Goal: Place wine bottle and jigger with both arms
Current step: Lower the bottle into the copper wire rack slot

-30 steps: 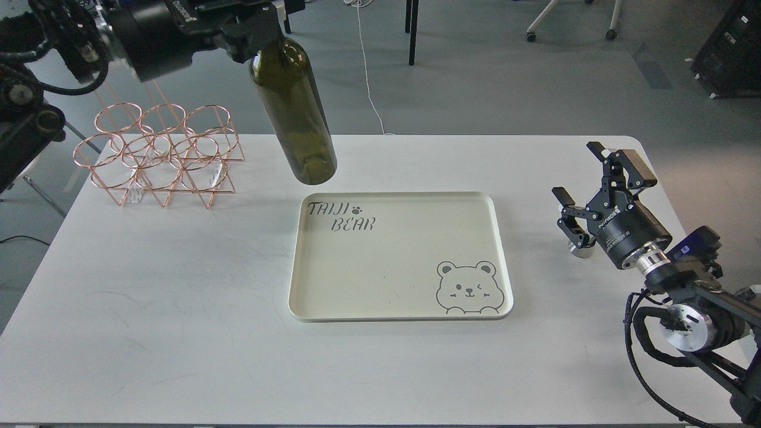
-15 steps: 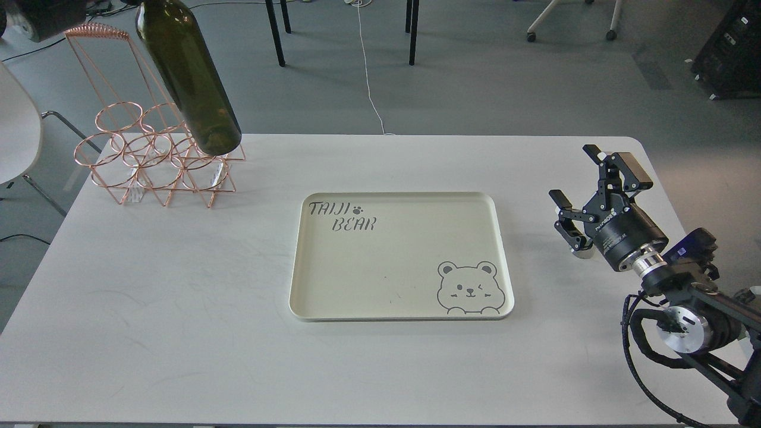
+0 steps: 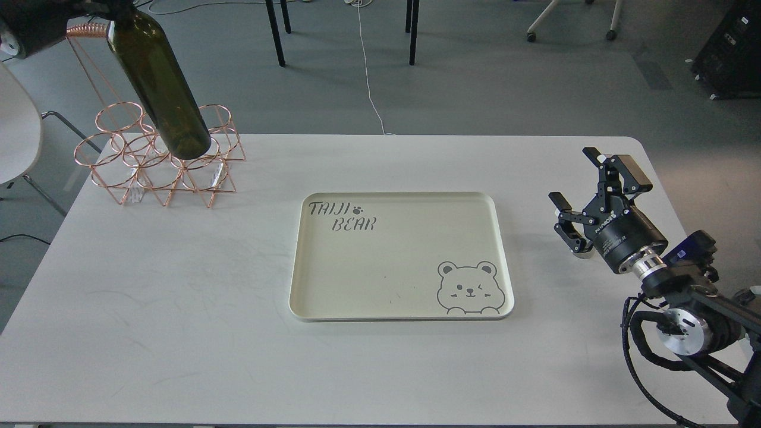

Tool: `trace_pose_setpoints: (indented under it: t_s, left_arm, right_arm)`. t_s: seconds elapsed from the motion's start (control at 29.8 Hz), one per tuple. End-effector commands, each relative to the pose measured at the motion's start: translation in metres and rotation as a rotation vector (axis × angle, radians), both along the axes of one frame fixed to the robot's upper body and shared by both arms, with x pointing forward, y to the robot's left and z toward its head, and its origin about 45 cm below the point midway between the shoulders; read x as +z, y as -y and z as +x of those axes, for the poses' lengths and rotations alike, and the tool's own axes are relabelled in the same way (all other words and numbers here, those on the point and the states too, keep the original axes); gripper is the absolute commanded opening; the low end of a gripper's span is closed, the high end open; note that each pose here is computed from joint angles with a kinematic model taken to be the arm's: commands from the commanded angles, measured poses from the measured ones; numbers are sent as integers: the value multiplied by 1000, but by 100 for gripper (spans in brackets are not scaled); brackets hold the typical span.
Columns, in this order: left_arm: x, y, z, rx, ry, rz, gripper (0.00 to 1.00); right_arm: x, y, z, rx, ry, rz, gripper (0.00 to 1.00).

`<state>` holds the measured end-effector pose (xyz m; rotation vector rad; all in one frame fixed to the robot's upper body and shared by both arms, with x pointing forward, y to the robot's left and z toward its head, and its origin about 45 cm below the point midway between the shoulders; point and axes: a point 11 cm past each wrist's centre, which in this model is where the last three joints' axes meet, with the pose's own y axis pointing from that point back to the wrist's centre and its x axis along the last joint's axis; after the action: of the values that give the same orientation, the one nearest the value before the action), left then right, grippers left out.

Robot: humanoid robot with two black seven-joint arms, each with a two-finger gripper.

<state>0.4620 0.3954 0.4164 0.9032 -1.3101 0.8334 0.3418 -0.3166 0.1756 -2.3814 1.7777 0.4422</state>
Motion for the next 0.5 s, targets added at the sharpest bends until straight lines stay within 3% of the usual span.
trace_pose_setpoints:
  t_s: [0.0, 0.47]
  left_arm:
    - [-4, -6, 2, 20, -6, -7, 5]
    - [-20, -9, 8, 48, -22, -15, 5]
  right_arm:
    - [0, 0, 0, 0, 0, 0, 99]
    - [0, 0, 0, 0, 1, 0, 99]
